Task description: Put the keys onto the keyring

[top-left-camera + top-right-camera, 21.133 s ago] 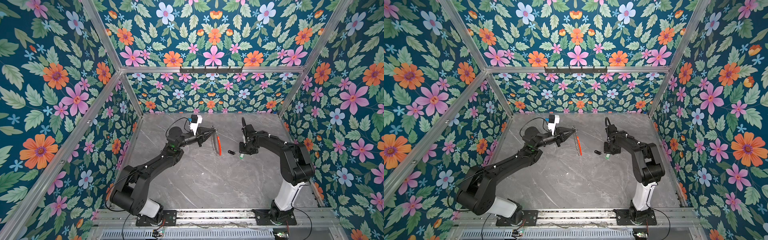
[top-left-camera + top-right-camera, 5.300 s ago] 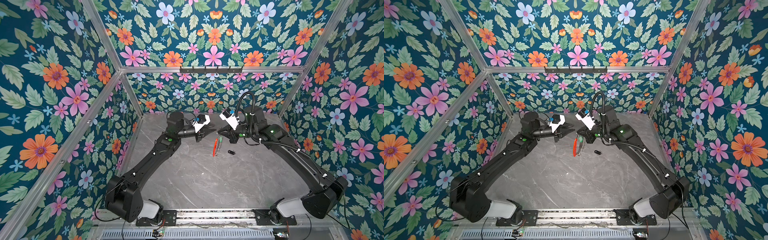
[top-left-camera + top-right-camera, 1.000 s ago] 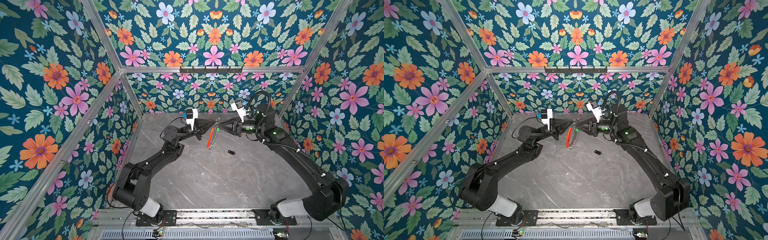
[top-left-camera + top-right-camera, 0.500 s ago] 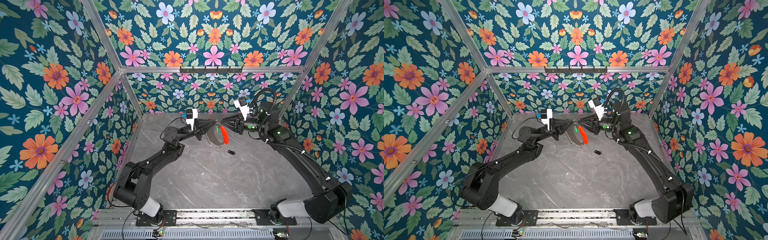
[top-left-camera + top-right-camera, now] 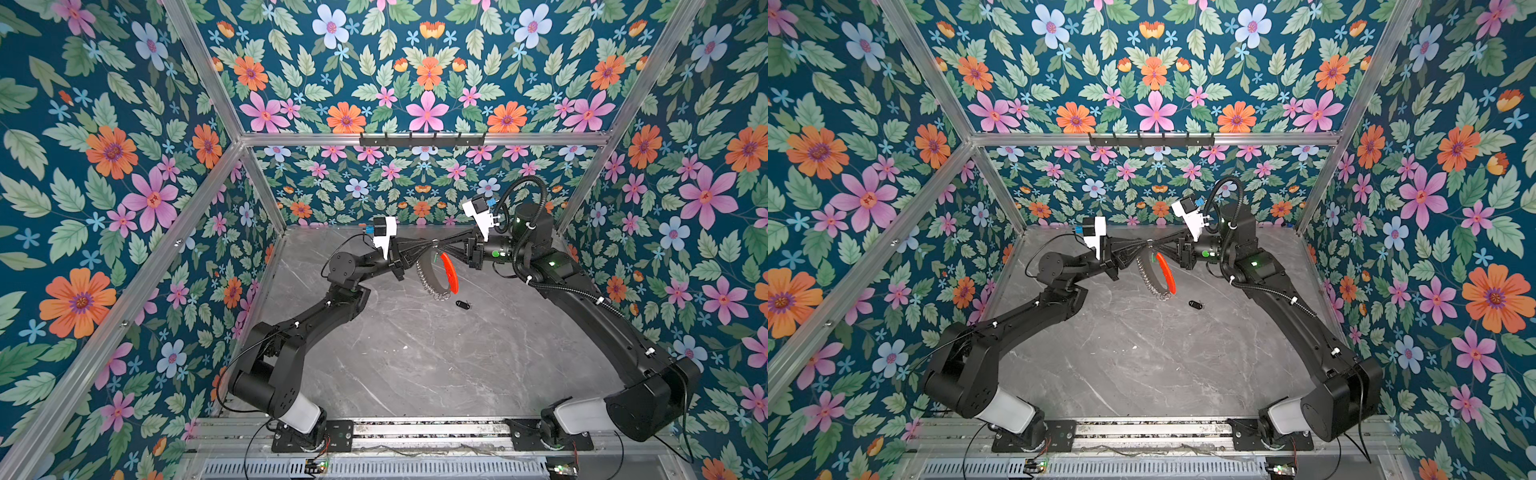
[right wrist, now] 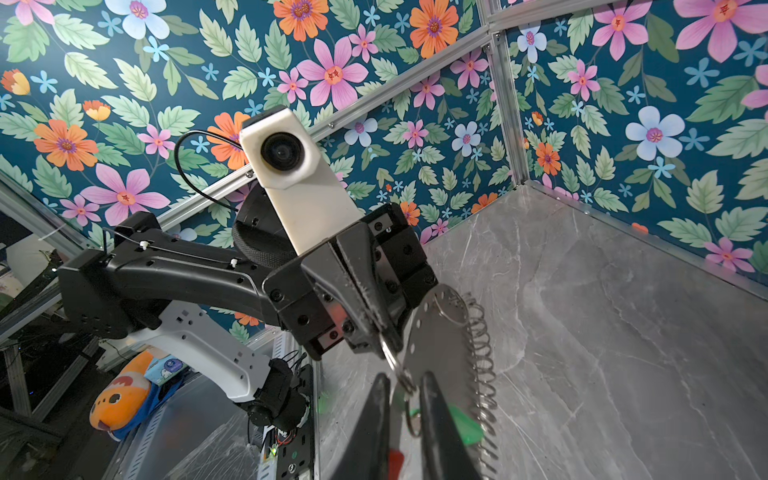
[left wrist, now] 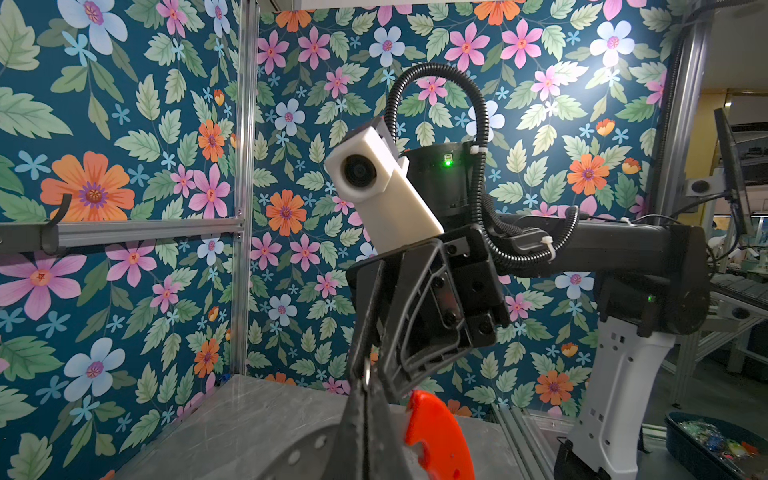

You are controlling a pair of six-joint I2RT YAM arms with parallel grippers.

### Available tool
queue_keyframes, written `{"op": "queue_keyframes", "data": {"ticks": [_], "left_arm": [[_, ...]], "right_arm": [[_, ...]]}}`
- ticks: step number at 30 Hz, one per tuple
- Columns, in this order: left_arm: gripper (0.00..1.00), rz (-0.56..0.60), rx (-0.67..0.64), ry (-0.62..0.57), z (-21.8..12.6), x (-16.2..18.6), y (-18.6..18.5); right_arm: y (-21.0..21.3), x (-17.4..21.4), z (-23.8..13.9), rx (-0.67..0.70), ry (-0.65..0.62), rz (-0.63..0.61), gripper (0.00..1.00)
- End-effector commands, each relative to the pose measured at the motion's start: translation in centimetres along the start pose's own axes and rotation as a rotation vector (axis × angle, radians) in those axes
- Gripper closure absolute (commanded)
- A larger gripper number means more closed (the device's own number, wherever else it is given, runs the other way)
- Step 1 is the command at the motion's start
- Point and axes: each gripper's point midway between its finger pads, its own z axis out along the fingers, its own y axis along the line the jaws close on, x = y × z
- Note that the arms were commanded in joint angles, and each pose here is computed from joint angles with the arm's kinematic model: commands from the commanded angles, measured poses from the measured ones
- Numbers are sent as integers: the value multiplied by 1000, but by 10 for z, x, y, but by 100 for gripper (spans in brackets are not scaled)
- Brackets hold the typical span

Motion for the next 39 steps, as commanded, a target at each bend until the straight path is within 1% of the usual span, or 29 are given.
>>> {"op": "queue_keyframes", "data": {"ticks": [1,5,7,9,12,17,19,21,23,24,26,28,31,34,39], "left_arm": [[100,43,26,-30,1,-10,-7],[100,40,28,-28,2,-9,-7],[100,40,28,-26,2,-8,-7],[100,39,28,-26,2,-8,-7],[100,36,24,-18,2,-6,-5],[100,45,5,36,2,6,1],[83,73,0,82,0,12,2],[71,116,-26,147,-3,21,4],[67,201,-49,240,-9,34,5],[67,241,-66,300,-14,40,6],[67,300,-70,373,-19,46,5],[67,354,-43,451,-24,54,2],[69,377,-20,534,-27,59,2],[71,371,2,576,-26,63,5],[73,341,50,578,-20,65,4]], "right_arm": [[6,-7,0,-23,-19,-26,86],[7,-8,2,-32,-16,-24,88],[8,-7,4,-37,-12,-23,92],[9,-7,5,-42,-11,-23,100],[9,-6,4,-39,-8,-24,100],[8,-3,1,-11,5,-40,100],[3,2,-1,23,29,-53,100],[-5,10,-3,75,70,-69,100],[-13,21,-5,134,127,-90,100],[-18,26,-6,172,161,-112,100],[-27,37,-7,235,224,-158,100],[-37,46,-8,296,289,-213,100],[-46,55,-8,355,365,-283,100],[-47,59,-9,363,399,-336,100],[-40,63,-7,348,417,-376,100]]}}
